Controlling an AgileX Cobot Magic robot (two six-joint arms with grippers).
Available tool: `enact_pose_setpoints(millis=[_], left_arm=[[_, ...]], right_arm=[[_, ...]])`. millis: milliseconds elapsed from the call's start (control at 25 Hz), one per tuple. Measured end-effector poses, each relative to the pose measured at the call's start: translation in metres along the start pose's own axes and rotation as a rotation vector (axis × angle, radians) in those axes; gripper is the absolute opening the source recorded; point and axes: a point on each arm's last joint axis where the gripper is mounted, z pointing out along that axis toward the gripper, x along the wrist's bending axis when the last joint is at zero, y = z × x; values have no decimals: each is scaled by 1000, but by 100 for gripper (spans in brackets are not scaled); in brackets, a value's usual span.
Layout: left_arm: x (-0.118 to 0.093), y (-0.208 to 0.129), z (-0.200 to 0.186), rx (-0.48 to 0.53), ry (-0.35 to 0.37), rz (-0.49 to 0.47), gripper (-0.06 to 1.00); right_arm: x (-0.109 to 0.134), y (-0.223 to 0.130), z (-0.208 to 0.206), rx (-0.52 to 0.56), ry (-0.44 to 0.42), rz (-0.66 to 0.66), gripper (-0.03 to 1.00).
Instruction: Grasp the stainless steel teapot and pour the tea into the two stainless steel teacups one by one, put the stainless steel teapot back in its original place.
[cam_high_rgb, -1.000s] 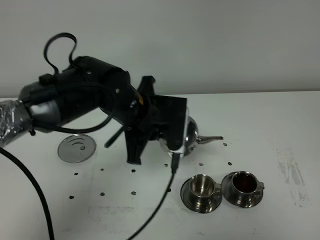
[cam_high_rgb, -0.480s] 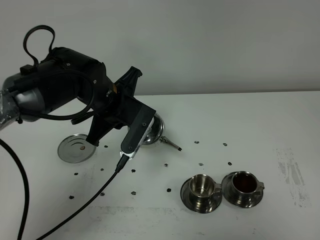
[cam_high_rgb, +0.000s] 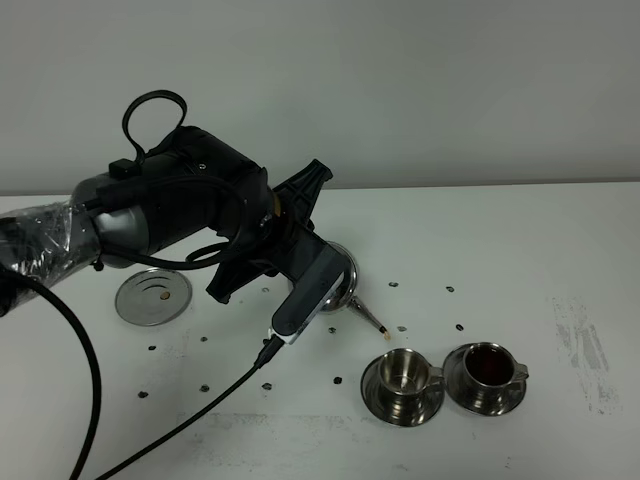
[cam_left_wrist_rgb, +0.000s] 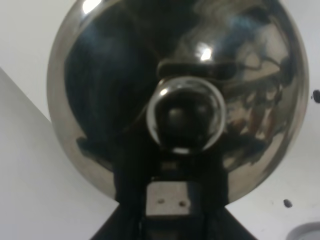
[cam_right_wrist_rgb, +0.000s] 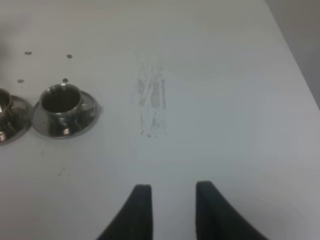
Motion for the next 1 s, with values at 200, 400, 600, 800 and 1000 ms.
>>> enact_pose_setpoints(millis=[200,400,600,800,1000], left_arm=[[2,10,3,4,-2,49,26],[1,21,13,6,-10,86,26],[1,25,20,31,-4,117,26],[5,29,20,47,26,157,26],[7,33,19,55,41,192,26]], right_arm=[[0,0,0,0,0,0,23],[0,0,0,0,0,0,23],[0,0,0,0,0,0,23],[0,0,0,0,0,0,23],[0,0,0,0,0,0,23]])
